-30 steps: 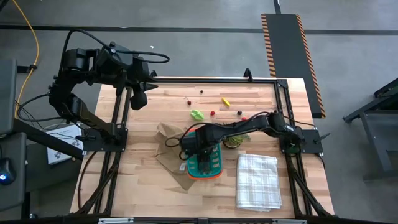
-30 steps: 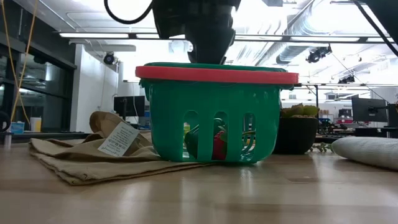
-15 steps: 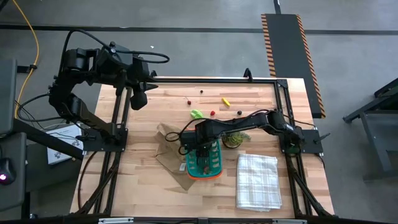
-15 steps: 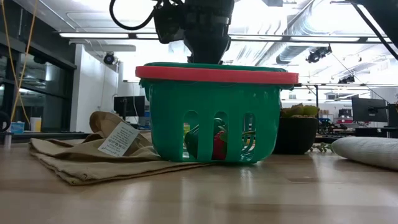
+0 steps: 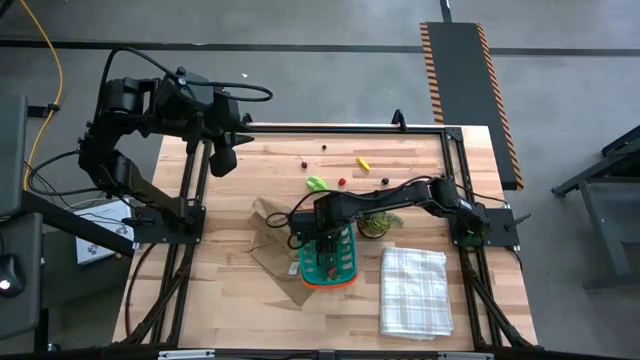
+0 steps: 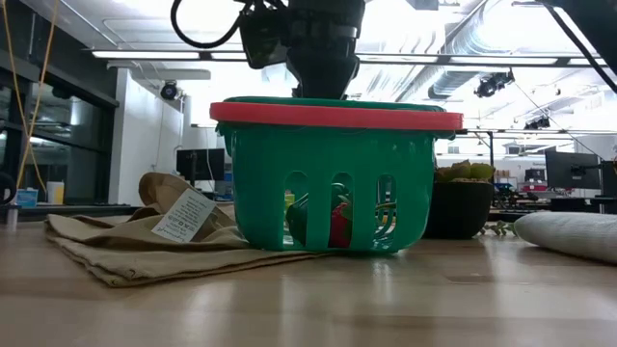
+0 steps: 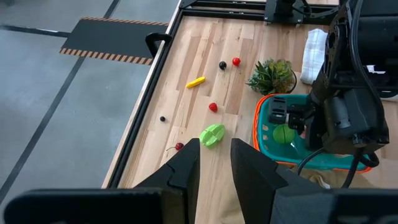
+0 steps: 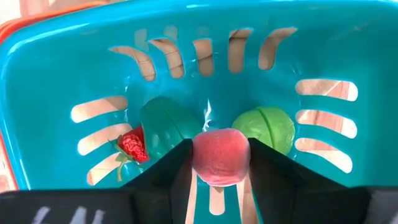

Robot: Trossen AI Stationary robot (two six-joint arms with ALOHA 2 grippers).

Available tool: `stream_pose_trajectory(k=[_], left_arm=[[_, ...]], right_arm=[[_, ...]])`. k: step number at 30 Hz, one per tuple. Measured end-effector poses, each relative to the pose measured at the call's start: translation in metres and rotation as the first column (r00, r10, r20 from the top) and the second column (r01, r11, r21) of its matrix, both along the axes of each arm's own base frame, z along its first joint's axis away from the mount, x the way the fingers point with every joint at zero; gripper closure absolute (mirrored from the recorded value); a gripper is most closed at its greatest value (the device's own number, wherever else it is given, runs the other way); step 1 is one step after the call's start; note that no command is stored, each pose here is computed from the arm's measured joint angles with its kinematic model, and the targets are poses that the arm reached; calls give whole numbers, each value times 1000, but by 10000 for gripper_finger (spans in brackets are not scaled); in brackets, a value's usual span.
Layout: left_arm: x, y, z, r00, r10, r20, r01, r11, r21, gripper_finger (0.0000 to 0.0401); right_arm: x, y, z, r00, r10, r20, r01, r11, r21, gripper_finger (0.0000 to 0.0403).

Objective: Pick and placing Produce into tupperware
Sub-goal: Put the pink peach into the green basket, then put the green starfruit into the green basket

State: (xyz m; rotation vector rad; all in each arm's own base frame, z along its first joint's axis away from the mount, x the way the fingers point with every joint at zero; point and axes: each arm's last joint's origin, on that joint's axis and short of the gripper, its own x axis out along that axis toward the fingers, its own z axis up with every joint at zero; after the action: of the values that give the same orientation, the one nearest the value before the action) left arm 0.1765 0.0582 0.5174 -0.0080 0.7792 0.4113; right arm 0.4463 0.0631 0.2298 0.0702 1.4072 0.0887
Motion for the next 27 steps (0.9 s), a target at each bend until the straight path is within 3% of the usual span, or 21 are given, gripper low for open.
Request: stream_pose_trajectory(k=[9, 17, 27], left_arm=[[0, 0, 0, 1000, 0, 0, 0, 1000, 0, 320], [0, 0, 0, 1000, 0, 0, 0, 1000, 0, 320], [0, 0, 0, 1000, -1, -1, 1, 1000, 1, 320]], right_arm=[[0, 0, 0, 1000, 0, -5, 0, 1000, 6, 238], [-2, -1, 1, 1000, -9, -13, 9, 1000, 6, 236], [-25, -7, 68, 981, -112, 161, 117, 993, -25, 236]])
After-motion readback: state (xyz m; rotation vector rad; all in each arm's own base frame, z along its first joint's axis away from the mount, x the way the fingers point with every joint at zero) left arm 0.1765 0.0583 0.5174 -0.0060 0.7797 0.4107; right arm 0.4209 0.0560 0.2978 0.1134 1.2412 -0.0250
